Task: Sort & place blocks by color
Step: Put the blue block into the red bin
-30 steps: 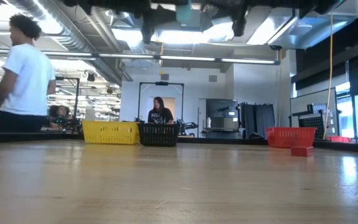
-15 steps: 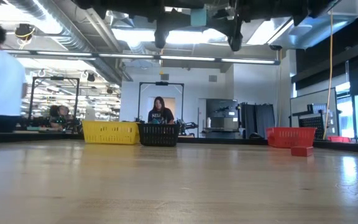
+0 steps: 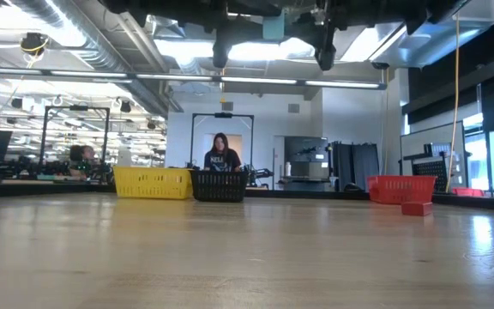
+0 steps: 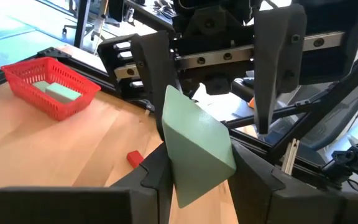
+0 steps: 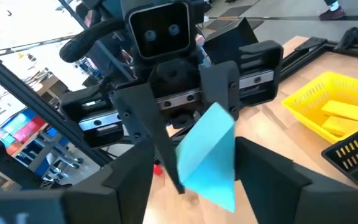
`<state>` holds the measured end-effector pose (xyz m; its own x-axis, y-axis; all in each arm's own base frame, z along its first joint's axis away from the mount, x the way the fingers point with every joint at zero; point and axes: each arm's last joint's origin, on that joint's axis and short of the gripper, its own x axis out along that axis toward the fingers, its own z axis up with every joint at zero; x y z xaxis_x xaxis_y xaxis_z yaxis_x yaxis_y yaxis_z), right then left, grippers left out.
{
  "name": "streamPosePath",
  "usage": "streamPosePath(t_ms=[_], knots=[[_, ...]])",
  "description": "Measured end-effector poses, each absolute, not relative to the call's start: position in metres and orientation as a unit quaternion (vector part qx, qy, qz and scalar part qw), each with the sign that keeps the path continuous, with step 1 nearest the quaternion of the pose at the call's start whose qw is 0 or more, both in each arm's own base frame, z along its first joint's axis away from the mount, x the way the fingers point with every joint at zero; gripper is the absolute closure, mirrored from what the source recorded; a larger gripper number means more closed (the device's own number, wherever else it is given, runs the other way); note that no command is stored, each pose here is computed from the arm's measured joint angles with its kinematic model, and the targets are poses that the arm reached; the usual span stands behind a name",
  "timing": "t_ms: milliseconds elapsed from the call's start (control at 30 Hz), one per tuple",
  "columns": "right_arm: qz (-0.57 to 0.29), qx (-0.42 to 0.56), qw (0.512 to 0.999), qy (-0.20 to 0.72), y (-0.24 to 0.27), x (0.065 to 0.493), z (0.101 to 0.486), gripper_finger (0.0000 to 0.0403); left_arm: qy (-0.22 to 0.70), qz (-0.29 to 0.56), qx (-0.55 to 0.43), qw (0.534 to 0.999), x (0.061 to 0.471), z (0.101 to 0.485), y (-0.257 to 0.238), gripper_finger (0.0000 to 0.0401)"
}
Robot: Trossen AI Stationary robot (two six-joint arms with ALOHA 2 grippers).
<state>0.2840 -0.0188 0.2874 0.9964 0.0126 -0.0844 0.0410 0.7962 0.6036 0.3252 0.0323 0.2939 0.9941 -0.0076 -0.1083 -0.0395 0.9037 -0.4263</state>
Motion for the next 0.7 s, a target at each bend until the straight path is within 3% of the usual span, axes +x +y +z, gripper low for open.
streamPosePath(t_ms=[300, 700], knots=[[-0.010, 0.308, 0.950, 0.043, -0.0190, 0.2839, 0.2868, 0.0248, 0.054, 0.003, -0.209, 0.976, 0.3251, 0.2940, 0.0329, 0.0289], [-0.022, 0.304, 0.952, 0.038, -0.0202, 0.2833, 0.2876, 0.0394, 0.065, -0.008, -0.209, 0.976, 0.3251, 0.2919, 0.0318, 0.0289]])
